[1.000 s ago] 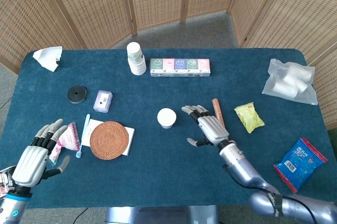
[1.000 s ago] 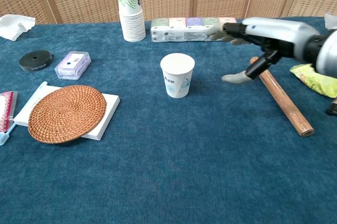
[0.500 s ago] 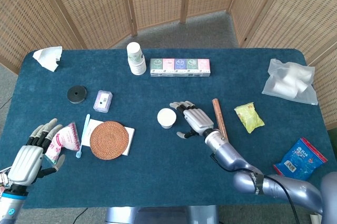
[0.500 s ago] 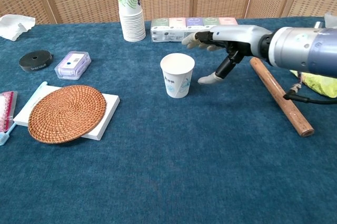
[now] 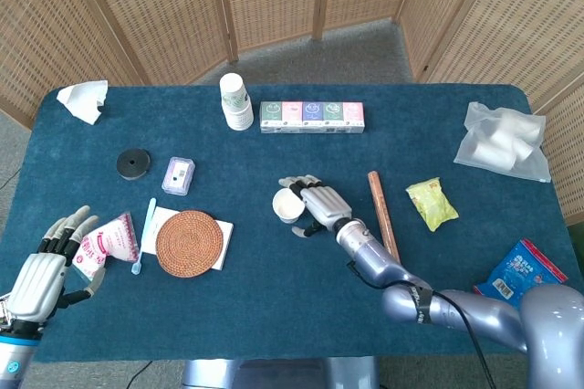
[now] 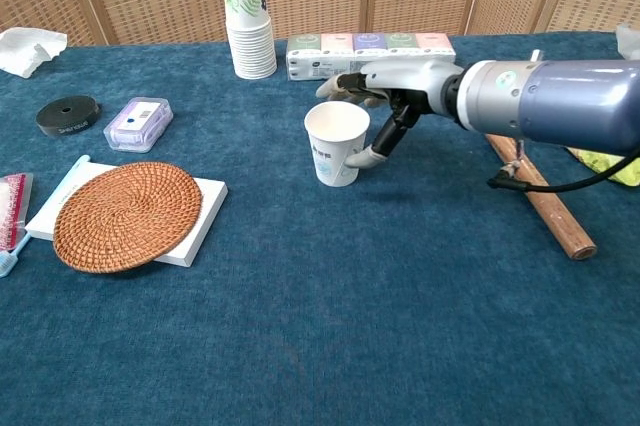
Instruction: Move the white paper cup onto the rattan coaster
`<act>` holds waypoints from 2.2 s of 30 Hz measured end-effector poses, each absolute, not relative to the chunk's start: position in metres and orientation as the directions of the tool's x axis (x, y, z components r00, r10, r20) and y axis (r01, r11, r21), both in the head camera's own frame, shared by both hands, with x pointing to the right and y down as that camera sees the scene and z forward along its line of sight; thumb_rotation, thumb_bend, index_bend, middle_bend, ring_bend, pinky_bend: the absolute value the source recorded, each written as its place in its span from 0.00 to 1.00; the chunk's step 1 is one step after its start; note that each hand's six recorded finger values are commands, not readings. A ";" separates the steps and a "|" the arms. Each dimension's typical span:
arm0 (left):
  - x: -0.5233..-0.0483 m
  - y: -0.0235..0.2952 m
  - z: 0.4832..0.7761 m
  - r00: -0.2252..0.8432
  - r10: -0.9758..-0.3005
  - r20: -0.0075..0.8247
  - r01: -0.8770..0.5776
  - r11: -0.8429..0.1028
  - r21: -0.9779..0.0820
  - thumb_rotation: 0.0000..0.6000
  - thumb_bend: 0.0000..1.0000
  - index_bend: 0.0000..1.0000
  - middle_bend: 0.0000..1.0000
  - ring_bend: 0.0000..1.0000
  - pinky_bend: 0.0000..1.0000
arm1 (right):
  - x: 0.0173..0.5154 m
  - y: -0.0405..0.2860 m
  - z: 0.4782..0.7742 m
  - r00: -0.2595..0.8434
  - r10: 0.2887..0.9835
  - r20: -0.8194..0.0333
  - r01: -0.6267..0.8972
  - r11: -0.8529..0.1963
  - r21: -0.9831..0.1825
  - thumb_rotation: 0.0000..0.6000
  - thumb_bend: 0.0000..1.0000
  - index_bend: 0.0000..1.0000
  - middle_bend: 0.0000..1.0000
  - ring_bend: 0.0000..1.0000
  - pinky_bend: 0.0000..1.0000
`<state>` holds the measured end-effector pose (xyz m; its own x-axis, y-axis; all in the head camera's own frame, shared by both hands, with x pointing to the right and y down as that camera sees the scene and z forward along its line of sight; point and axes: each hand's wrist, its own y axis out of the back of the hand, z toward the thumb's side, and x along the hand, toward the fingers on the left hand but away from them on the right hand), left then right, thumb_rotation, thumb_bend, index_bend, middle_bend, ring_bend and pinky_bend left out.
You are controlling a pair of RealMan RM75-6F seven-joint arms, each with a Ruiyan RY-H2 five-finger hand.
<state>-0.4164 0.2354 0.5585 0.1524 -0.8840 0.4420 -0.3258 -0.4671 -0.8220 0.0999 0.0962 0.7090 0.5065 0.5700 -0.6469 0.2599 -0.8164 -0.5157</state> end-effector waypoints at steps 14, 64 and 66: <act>-0.428 0.238 0.565 0.118 -0.883 0.455 -0.344 -0.466 -0.815 0.92 0.45 0.03 0.00 0.00 0.00 | 0.092 0.083 0.724 0.476 0.591 -0.651 0.267 -0.803 -0.533 1.00 0.34 0.24 0.10 0.06 0.46; -0.410 0.226 0.546 0.216 -0.903 0.370 -0.348 -0.426 -0.835 0.91 0.45 0.03 0.00 0.00 0.00 | -0.008 0.127 0.631 0.659 0.535 -0.529 0.336 -0.838 -0.429 1.00 0.36 0.32 0.15 0.13 0.50; -0.409 0.228 0.545 0.222 -0.903 0.369 -0.356 -0.427 -0.831 0.92 0.45 0.03 0.00 0.00 0.00 | -0.011 0.130 0.631 0.660 0.533 -0.529 0.336 -0.840 -0.426 1.00 0.36 0.32 0.15 0.13 0.50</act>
<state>-0.4092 0.2281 0.5447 0.2220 -0.9025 0.3690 -0.3558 -0.4273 -0.8311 -0.0115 0.1295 0.6313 0.6604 0.5330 -0.5290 0.3362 -0.8398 -0.4263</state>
